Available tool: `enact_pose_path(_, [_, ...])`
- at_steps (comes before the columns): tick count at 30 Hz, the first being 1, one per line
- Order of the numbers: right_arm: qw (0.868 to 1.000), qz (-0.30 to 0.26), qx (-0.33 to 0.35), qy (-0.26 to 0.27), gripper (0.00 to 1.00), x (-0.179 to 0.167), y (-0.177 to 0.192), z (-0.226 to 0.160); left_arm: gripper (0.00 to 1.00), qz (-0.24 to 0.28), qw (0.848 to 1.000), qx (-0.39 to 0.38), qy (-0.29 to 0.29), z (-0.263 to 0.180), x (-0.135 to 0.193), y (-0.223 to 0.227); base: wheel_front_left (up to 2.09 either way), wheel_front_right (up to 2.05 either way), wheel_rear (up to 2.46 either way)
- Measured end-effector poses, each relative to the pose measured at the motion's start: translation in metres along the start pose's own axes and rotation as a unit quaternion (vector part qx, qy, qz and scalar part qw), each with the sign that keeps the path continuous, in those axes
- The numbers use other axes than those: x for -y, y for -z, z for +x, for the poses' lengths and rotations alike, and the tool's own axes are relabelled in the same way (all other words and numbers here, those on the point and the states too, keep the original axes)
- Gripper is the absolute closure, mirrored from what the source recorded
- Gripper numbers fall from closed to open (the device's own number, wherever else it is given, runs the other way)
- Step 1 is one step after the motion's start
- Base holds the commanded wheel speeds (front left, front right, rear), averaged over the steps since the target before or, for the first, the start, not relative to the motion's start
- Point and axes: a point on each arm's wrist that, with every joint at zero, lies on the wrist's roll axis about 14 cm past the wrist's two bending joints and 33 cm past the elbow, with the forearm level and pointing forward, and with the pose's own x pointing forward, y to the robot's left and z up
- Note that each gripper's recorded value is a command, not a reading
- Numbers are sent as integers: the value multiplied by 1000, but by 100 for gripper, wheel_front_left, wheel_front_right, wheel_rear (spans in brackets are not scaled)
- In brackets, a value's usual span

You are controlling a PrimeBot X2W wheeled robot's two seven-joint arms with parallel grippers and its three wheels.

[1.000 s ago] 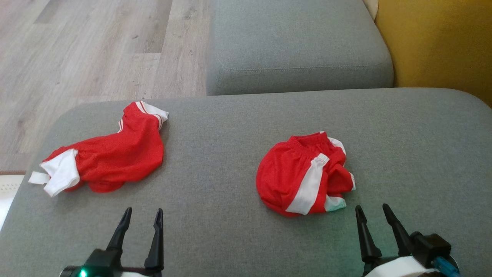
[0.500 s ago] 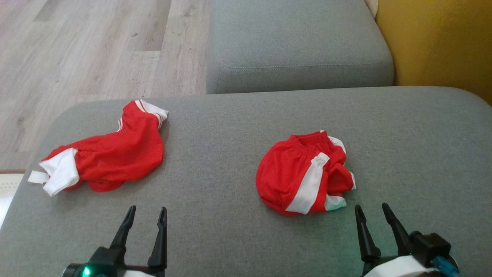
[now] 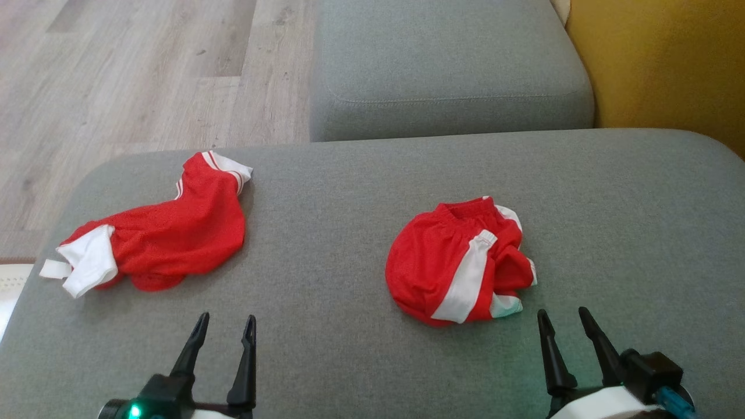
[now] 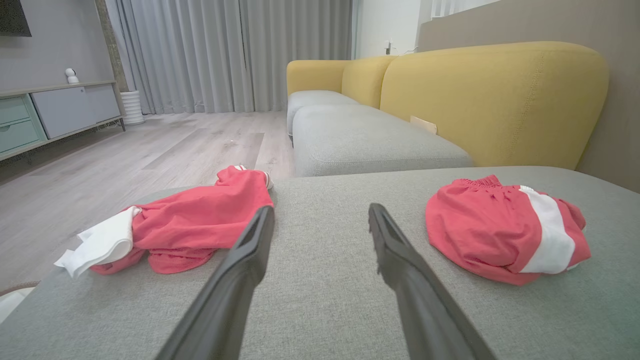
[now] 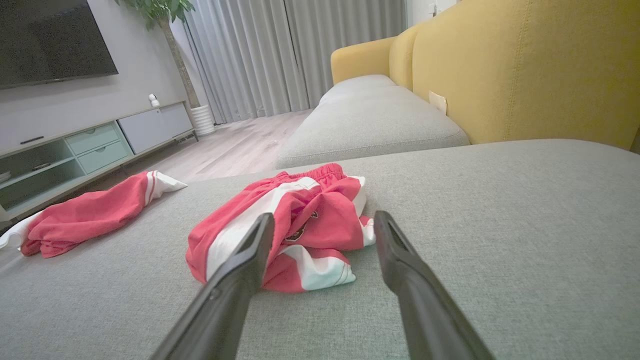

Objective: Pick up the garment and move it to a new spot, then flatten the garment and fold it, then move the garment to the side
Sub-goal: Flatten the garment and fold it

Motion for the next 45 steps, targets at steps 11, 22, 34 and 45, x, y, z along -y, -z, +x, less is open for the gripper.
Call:
enact_pose_path(11, [1000, 1, -2, 1, 0, 1, 1, 0, 0, -1, 1000, -3, 6, 1, 4, 2, 0, 0, 0])
enact_pose_path(22, [1000, 5, -13, 16, 0, 10, 8, 0, 0, -8, 998, -16, 63, 18, 34, 9, 0, 0, 0])
enact_pose_path(34, [998, 1, -31, 57, 0, 39, 15, 17, 0, 42, 949, 21, 313, 119, 165, -5, 0, 0, 0])
enact_pose_path(45, [991, -2, -46, 127, 0, 86, 21, 21, 0, 168, 844, -45, 507, 164, 272, 50, 0, 0, 0])
